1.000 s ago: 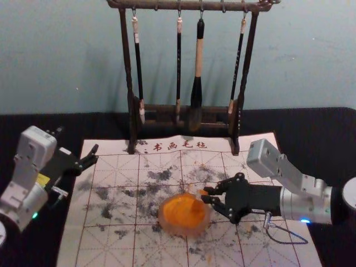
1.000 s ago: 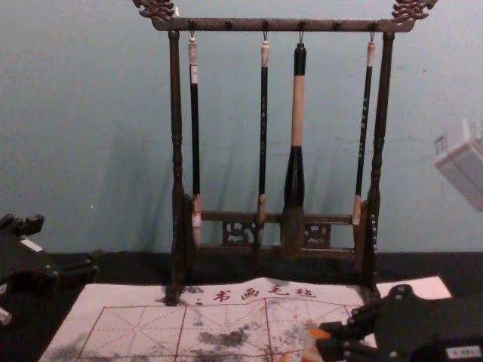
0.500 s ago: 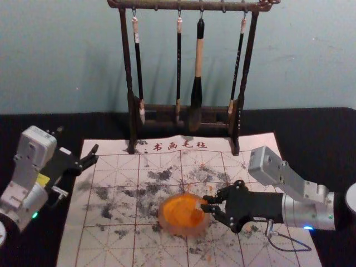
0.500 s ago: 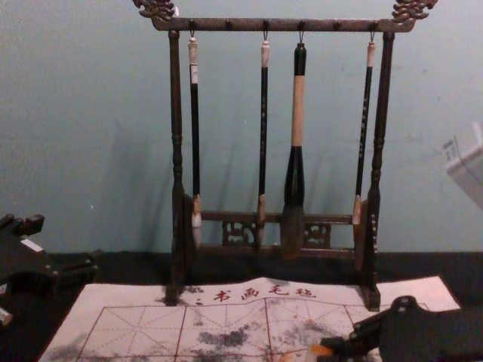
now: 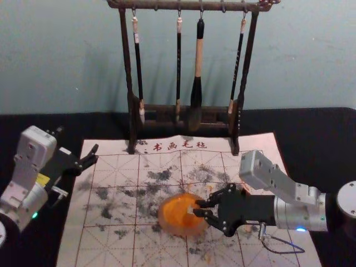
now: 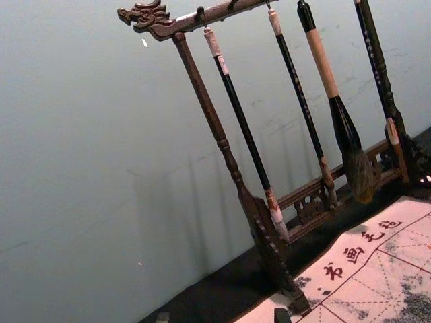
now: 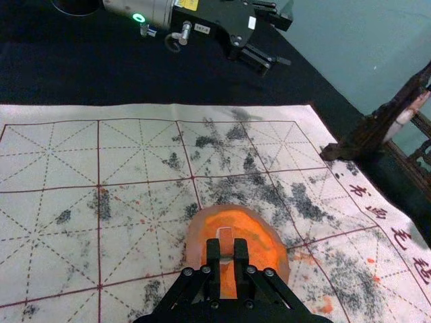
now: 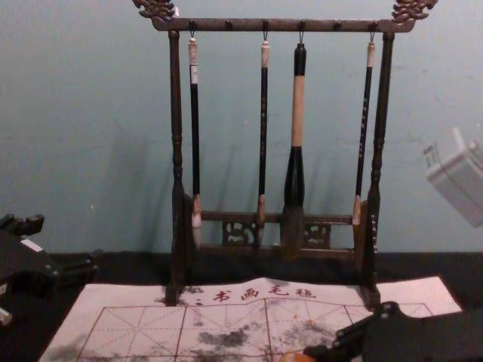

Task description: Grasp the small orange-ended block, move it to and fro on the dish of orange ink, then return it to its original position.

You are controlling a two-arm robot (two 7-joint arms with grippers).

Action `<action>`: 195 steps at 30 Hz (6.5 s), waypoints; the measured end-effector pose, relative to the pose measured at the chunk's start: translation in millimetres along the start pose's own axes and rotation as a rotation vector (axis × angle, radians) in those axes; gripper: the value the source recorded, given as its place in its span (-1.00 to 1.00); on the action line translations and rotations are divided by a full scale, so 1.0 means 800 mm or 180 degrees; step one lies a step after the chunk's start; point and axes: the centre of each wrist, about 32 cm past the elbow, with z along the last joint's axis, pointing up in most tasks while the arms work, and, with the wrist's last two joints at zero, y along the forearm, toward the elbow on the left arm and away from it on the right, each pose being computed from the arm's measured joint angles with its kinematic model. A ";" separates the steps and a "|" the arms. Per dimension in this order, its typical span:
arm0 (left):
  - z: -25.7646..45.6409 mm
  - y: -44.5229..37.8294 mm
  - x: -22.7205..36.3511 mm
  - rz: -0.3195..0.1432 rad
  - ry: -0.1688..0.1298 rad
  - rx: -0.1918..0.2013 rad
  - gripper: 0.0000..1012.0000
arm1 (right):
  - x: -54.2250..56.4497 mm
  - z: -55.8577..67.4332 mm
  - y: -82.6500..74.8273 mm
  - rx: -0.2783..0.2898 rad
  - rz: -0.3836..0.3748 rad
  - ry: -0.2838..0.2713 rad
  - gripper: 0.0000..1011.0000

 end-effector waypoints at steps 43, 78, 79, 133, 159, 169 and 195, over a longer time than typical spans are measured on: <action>0.0000 0.000 0.0000 0.0000 0.0000 0.0000 0.98 | 0.012 0.011 -0.014 -0.0243 -0.0168 -0.0133 -0.82; 0.0000 0.000 0.0000 0.0000 0.0000 0.0000 0.98 | 0.014 0.030 0.013 -0.0363 -0.0131 -0.0225 -0.82; 0.0000 0.000 0.0000 0.0000 0.0000 0.0000 0.98 | 0.015 0.030 0.015 -0.0382 -0.0155 -0.0221 -0.82; 0.0000 0.000 0.0000 0.0000 0.0000 0.0000 0.98 | -0.001 0.051 0.000 -0.0481 -0.0002 -0.0411 -0.82; 0.0000 0.000 0.0000 0.0000 0.0000 0.0000 0.98 | 0.005 0.049 -0.015 -0.0500 -0.0167 -0.0335 -0.82; 0.0000 0.000 0.0000 0.0000 0.0000 0.0000 0.98 | 0.002 0.051 -0.035 -0.0442 -0.0272 -0.0265 -0.82; 0.0000 0.000 0.0000 0.0000 0.0000 0.0000 0.98 | -0.013 0.053 -0.114 -0.0571 -0.0844 -0.0053 -0.82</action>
